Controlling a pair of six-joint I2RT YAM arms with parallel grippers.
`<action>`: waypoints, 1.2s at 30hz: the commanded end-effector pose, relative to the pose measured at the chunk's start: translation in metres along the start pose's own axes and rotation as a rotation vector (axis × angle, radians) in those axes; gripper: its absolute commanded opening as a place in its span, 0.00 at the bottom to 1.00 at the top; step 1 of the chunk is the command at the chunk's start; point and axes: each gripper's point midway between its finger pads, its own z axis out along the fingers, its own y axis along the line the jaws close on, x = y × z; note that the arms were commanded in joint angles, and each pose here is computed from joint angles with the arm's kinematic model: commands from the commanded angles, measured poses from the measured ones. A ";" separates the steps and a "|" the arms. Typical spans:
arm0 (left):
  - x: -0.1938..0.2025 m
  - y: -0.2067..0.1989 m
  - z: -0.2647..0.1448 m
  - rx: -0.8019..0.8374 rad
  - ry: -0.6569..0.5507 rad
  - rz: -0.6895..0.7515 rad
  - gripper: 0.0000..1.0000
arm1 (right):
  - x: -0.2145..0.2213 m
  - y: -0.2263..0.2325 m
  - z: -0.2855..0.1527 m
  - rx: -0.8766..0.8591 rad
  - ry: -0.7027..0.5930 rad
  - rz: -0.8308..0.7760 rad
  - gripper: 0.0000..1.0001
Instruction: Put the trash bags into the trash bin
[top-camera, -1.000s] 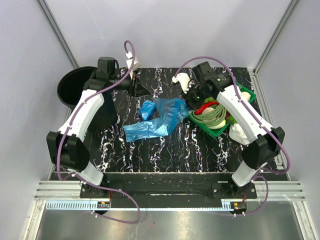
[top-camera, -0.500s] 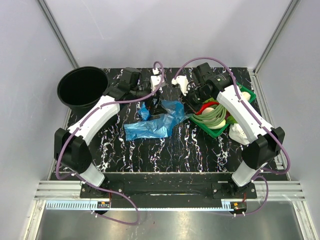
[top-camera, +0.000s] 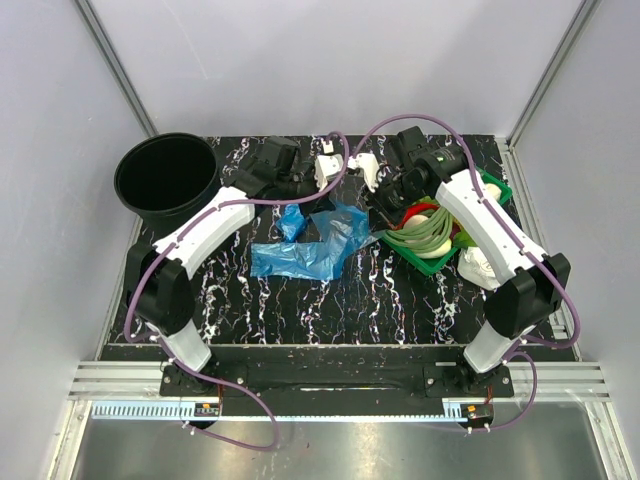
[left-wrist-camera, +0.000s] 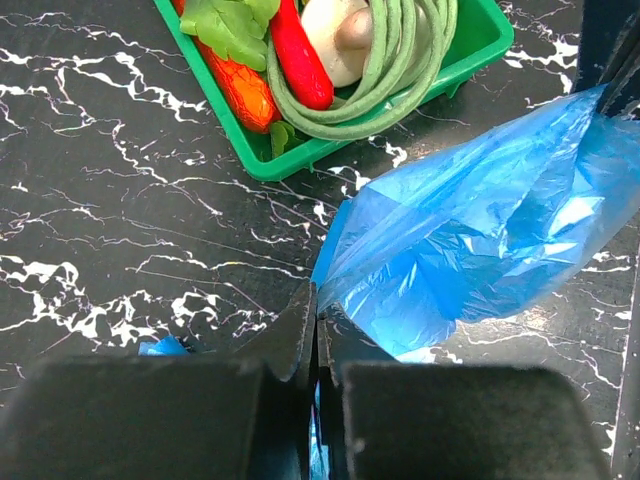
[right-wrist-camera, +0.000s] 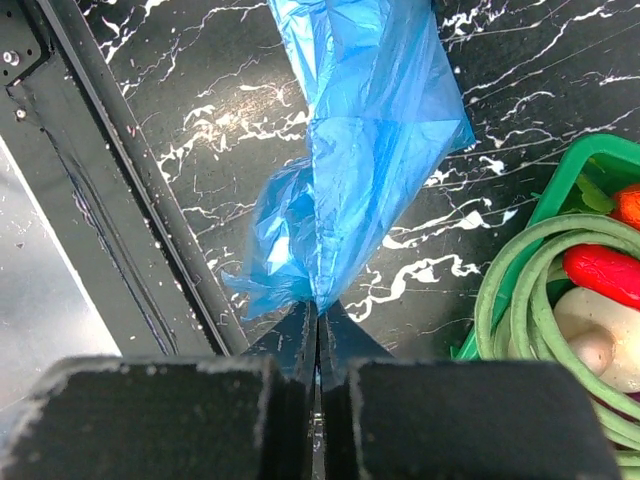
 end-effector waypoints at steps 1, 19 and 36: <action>-0.033 0.011 -0.014 -0.073 -0.047 0.113 0.00 | 0.001 0.014 0.001 -0.055 -0.010 -0.015 0.00; -0.040 -0.031 -0.054 0.047 -0.075 0.148 0.00 | 0.006 -0.014 0.014 -0.007 0.008 0.102 0.00; -0.056 -0.070 -0.017 0.160 -0.170 -0.081 0.48 | -0.020 -0.002 0.008 -0.128 -0.113 0.139 0.00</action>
